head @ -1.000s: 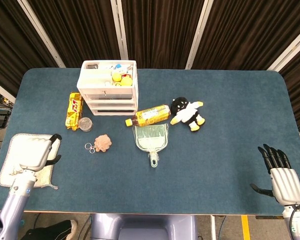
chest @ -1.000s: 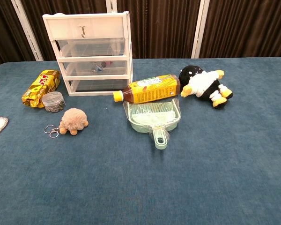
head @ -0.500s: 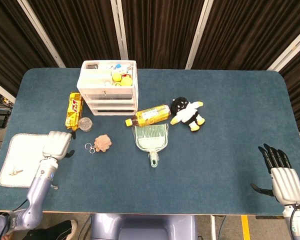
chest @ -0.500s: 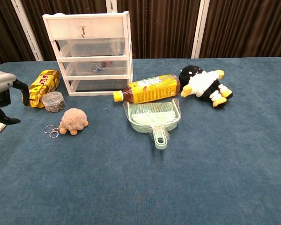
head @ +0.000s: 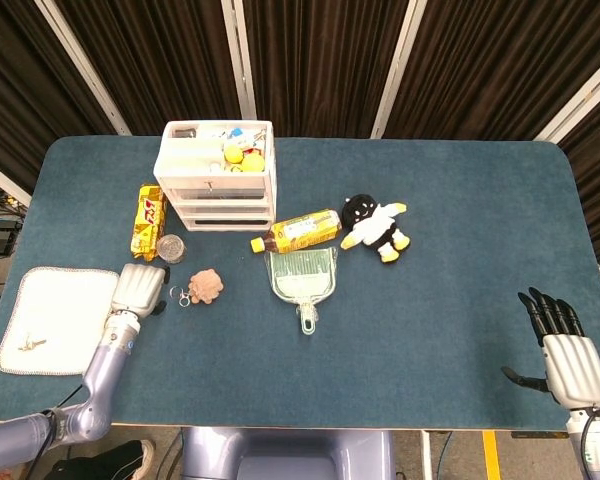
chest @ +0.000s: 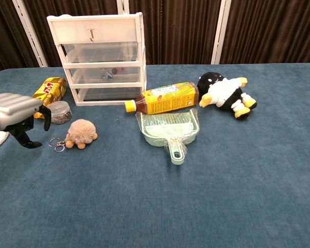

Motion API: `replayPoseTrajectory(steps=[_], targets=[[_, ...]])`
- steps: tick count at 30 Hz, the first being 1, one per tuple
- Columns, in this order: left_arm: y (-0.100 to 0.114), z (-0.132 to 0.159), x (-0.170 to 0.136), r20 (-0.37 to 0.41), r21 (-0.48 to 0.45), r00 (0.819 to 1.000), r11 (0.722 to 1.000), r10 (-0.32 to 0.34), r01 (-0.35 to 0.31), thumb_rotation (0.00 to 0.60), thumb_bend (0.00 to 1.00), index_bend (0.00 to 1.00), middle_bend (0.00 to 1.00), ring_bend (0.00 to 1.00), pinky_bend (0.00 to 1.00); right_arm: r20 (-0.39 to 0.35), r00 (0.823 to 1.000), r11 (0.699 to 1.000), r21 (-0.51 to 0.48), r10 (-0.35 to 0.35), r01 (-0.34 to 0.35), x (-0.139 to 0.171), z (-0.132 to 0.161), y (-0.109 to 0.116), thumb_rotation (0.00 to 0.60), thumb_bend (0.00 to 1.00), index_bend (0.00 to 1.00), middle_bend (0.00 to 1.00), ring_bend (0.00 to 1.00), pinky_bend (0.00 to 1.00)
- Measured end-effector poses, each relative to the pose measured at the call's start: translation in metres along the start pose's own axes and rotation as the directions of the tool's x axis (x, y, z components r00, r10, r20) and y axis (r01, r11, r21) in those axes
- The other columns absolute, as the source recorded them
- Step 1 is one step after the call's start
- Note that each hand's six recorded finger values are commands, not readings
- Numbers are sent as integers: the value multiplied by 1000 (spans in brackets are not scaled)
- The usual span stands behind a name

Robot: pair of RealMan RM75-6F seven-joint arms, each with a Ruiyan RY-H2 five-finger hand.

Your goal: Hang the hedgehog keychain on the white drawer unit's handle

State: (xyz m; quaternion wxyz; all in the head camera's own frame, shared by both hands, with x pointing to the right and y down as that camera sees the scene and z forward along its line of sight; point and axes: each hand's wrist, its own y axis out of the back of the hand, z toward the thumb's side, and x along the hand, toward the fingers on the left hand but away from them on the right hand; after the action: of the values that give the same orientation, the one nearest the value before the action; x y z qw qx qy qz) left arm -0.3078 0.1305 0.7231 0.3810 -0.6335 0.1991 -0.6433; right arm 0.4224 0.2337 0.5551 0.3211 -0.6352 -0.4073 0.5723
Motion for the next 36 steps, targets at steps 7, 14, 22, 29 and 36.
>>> replayPoseTrajectory(steps=[7, 14, 22, 29, 36], targets=[[-2, 9, 8, 13, 17, 1000, 1000, -2, 2, 600, 255, 426, 1000, 870, 756, 0, 1000, 1000, -3, 0, 0, 0, 0, 0, 600, 31, 0, 0, 0, 0], [-6, 16, 11, 22, 32, 1000, 999, -13, 12, 600, 243, 428, 1000, 870, 756, -2, 1000, 1000, -9, -7, 7, -1, 1, 2, 600, 34, 0, 0, 0, 0], [-8, 18, 16, 13, 50, 1000, 999, -11, 10, 600, 245, 438, 1000, 870, 756, -3, 1000, 1000, -13, -13, 13, -1, 0, 3, 600, 37, 0, 0, 0, 0], [-12, 22, 19, 16, 60, 1000, 998, -19, 18, 600, 244, 437, 1000, 868, 755, 0, 1000, 1000, -15, -14, 14, -1, 0, 3, 600, 37, 0, 0, 0, 0], [-15, 25, 19, 16, 62, 999, 998, -32, 31, 600, 243, 446, 1000, 868, 755, 0, 1000, 1000, -16, -17, 17, 0, 0, 4, 600, 39, 0, 0, 0, 0]])
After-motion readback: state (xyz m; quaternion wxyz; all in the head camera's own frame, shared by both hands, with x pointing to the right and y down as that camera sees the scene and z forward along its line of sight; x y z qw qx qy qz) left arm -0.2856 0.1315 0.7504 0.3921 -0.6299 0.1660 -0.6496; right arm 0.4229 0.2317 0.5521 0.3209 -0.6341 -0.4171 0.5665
